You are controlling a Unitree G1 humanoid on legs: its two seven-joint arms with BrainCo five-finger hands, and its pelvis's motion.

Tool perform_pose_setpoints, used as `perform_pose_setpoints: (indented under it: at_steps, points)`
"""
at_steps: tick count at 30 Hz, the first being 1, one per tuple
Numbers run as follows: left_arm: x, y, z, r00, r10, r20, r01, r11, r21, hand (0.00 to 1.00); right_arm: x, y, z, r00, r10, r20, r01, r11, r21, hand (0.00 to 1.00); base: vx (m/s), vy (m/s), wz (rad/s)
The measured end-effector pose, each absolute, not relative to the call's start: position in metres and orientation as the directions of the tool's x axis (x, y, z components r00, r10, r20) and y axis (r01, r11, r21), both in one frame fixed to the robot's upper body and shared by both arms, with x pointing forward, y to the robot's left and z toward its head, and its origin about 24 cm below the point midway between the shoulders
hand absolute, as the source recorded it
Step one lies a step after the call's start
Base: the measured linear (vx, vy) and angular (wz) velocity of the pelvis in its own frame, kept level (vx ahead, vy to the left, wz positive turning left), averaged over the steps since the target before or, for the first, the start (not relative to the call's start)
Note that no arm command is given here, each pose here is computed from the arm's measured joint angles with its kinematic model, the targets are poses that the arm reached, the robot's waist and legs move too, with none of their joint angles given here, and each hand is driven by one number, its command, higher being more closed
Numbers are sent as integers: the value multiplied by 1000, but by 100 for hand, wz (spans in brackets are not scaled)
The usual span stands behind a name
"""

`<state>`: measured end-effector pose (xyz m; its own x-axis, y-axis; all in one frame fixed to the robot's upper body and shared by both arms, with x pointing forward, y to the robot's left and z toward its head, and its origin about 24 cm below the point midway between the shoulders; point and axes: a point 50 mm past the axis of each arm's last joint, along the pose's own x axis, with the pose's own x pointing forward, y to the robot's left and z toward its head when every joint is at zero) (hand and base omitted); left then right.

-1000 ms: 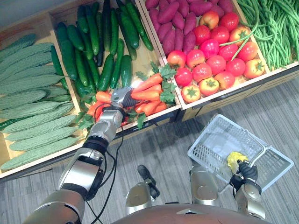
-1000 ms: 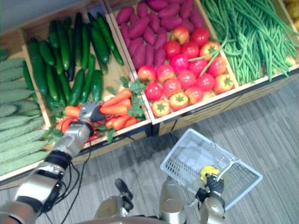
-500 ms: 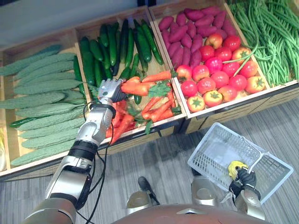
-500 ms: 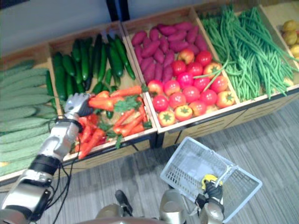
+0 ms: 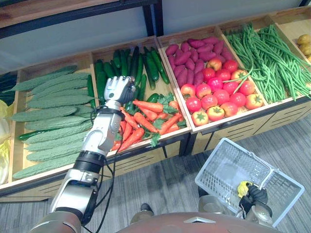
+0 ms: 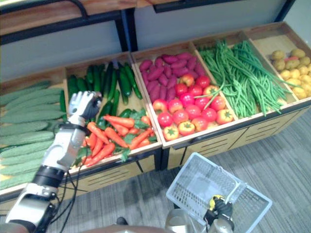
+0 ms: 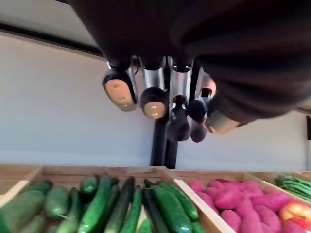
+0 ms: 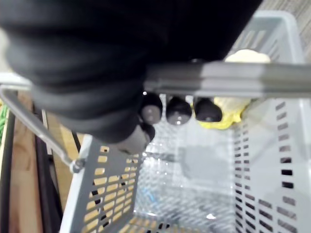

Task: Pick vegetable in the basket

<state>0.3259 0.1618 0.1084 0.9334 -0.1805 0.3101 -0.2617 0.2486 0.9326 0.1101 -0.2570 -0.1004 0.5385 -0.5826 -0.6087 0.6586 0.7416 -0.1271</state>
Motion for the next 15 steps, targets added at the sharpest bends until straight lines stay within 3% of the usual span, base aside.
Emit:
perform_pose_setpoints:
  at_steps: [6,10,15]
  points:
    - [318,147,108,919,-209,333,-261,310,914,100,139,-258,-74,634,-594,-495,641,762,-93,100,7,7,-92]
    - [314,144,118,902,-198,384,-300,351,887,100,159,-244,-57,752,-506,-422,536,842,-54,100,75,-103,-95]
    - [313,138,116,903,-190,386,-289,396,872,100,165,-239,-50,808,-435,-397,456,889,-46,100,-19,-55,-57]
